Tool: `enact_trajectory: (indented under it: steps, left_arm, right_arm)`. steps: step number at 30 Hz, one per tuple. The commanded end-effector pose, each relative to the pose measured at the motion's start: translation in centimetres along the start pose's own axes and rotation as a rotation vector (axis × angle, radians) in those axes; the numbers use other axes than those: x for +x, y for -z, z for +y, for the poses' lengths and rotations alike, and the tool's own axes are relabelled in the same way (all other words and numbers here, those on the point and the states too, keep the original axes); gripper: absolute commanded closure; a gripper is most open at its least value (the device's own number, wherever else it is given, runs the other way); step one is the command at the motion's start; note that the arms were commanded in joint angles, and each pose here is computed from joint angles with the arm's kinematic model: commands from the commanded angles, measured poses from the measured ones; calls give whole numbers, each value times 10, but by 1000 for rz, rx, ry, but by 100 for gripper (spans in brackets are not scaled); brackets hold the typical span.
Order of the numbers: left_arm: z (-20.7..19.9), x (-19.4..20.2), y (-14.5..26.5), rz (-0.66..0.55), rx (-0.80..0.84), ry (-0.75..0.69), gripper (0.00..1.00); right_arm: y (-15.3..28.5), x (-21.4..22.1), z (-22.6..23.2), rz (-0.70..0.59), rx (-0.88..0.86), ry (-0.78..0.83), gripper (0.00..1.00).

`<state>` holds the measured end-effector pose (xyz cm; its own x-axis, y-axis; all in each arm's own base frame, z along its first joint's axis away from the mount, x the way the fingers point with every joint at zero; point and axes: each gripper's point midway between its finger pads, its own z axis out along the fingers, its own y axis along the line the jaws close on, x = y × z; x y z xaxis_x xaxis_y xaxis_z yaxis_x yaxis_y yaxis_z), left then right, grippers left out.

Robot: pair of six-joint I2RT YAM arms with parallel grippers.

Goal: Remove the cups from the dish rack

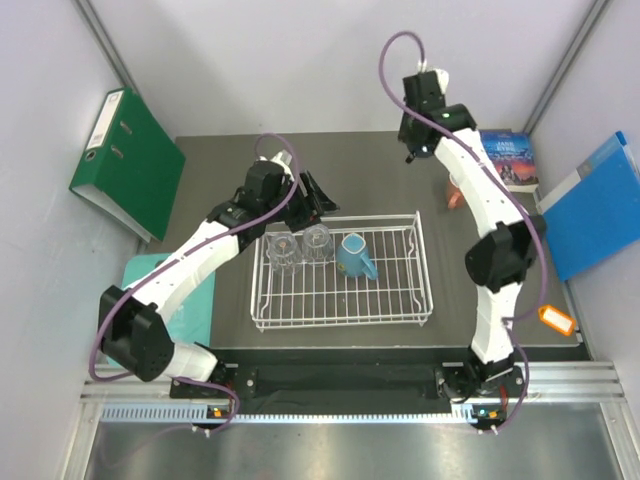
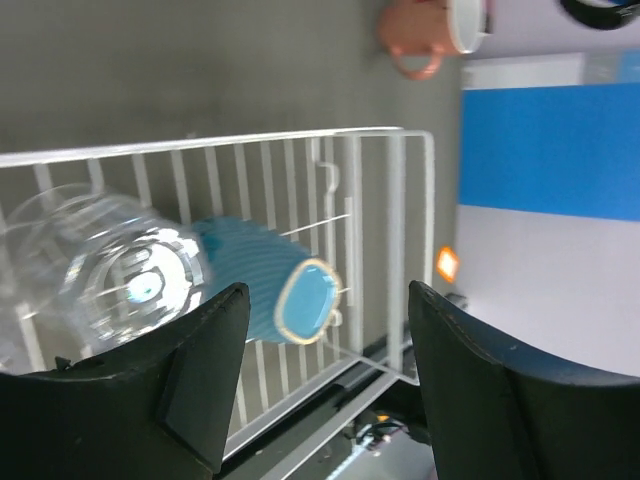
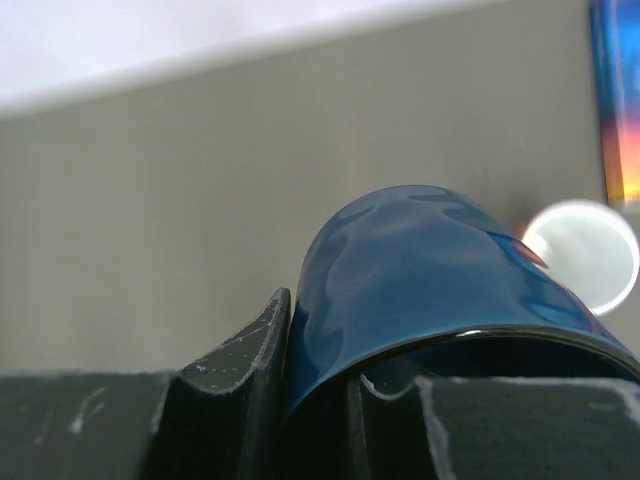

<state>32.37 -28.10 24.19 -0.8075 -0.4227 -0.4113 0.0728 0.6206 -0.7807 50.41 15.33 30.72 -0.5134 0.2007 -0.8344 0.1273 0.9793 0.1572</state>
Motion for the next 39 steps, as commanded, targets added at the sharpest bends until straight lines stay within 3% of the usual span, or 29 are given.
enact_trajectory:
  steps: [1, 18, 35, 39]
  left_arm:
    - [21, -11, 20, -71, -143, -65, 31]
    - [50, 0, -6, -3, -222, -72, 32]
    - [64, 8, -28, 59, -256, -55, 33]
    - [60, 7, -29, 63, -242, -74, 33]
  right_arm:
    - [-17, 18, -20, 62, 105, 57, 100]
    - [-123, 117, -43, 299, 104, 10, 100]
    - [-154, 165, -39, 412, 58, -22, 100]
    - [-149, 160, -37, 400, 44, -21, 82]
